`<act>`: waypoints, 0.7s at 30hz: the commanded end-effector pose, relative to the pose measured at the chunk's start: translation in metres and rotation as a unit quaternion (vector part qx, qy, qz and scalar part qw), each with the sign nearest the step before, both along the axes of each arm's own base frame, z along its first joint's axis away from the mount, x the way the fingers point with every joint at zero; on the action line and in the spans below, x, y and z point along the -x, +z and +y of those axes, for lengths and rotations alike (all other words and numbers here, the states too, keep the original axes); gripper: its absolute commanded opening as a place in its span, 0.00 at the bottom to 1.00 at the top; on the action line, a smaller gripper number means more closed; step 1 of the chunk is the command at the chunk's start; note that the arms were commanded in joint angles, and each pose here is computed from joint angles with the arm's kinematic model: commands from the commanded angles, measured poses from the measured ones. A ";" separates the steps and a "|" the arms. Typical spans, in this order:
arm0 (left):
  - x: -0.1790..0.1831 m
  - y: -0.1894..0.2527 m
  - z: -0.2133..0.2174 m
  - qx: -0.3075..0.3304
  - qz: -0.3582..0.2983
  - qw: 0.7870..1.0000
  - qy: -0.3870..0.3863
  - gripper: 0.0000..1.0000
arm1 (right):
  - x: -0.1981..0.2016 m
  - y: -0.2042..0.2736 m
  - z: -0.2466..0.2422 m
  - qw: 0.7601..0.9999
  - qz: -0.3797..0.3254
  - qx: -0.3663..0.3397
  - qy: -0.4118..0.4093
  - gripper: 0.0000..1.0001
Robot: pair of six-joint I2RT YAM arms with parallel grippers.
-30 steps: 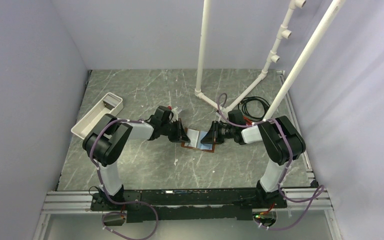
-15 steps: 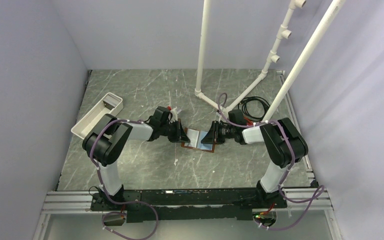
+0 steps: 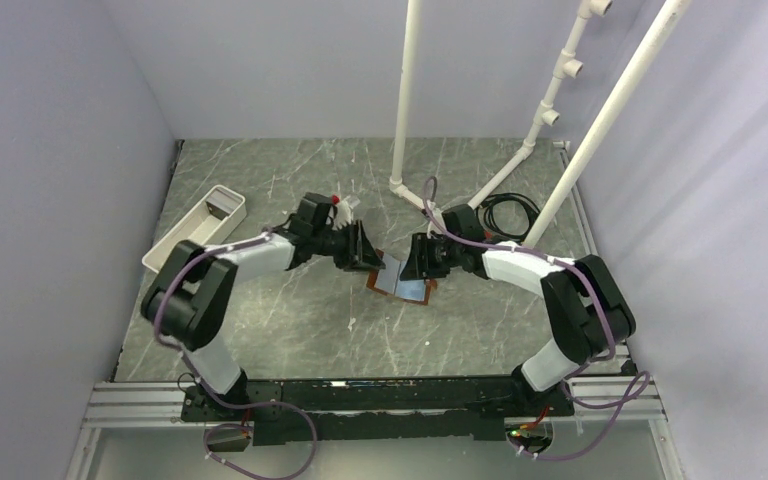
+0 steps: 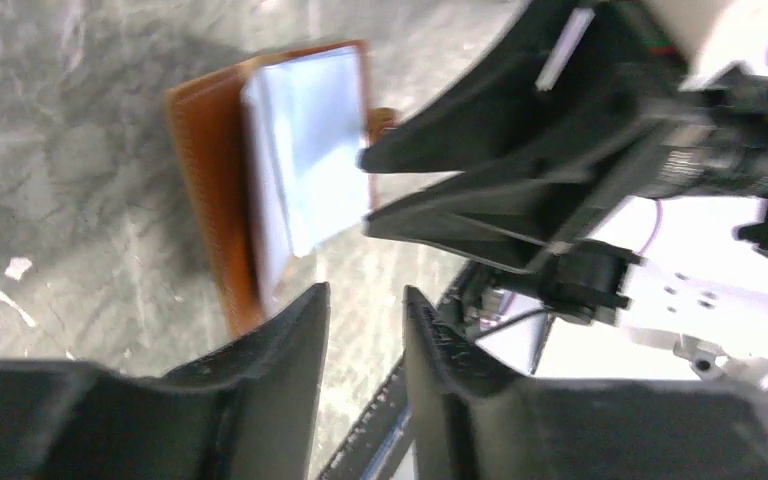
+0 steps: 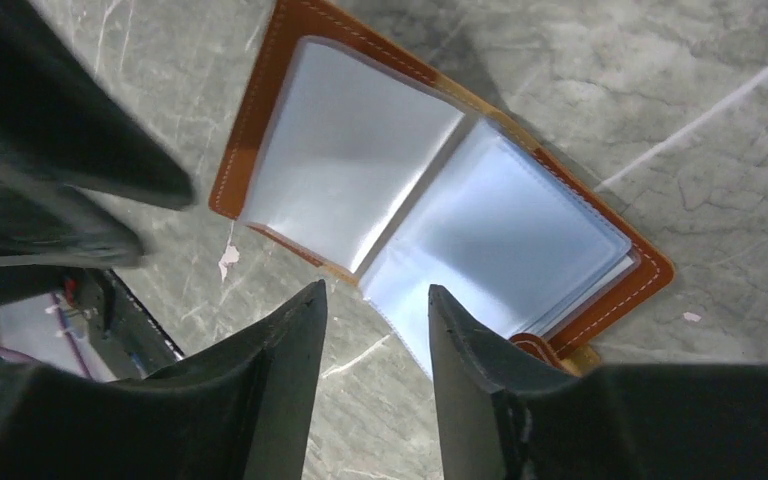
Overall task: Put the credit cards into the card holder
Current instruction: Pick up the credit card from the storage box.
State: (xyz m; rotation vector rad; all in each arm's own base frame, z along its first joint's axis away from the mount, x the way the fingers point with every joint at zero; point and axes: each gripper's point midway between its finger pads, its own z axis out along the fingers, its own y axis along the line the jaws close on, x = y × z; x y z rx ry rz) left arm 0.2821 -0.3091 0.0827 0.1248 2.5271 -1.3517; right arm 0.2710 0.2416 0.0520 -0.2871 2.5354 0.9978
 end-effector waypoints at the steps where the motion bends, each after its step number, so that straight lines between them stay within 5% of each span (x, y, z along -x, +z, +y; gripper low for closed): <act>1: 0.000 0.090 0.029 0.080 -0.037 0.996 -0.001 0.48 | -0.005 0.018 0.001 0.997 -0.055 0.050 0.011 0.47; 4: -0.003 0.116 0.084 0.032 -0.059 0.996 0.053 0.63 | -0.007 0.022 0.009 0.997 -0.065 0.051 0.013 0.48; 8: -0.007 0.136 0.181 -0.098 -0.082 0.978 0.167 0.71 | -0.012 0.024 0.016 0.996 -0.071 0.050 0.008 0.48; 10: -0.016 0.139 0.250 -0.180 -0.091 0.945 0.257 0.79 | -0.009 0.028 0.020 0.996 -0.077 0.041 0.012 0.47; 13: -0.020 0.139 0.347 -0.303 -0.080 0.869 0.384 0.92 | 0.001 0.039 0.030 0.996 -0.079 0.006 0.033 0.49; 17: -0.052 0.138 0.398 -0.266 -0.034 0.841 0.470 0.99 | 0.009 0.044 0.034 0.996 -0.075 -0.014 0.049 0.49; 21: -0.103 0.122 0.400 -0.161 0.001 0.857 0.489 0.99 | 0.017 0.045 0.042 0.995 -0.064 -0.042 0.066 0.49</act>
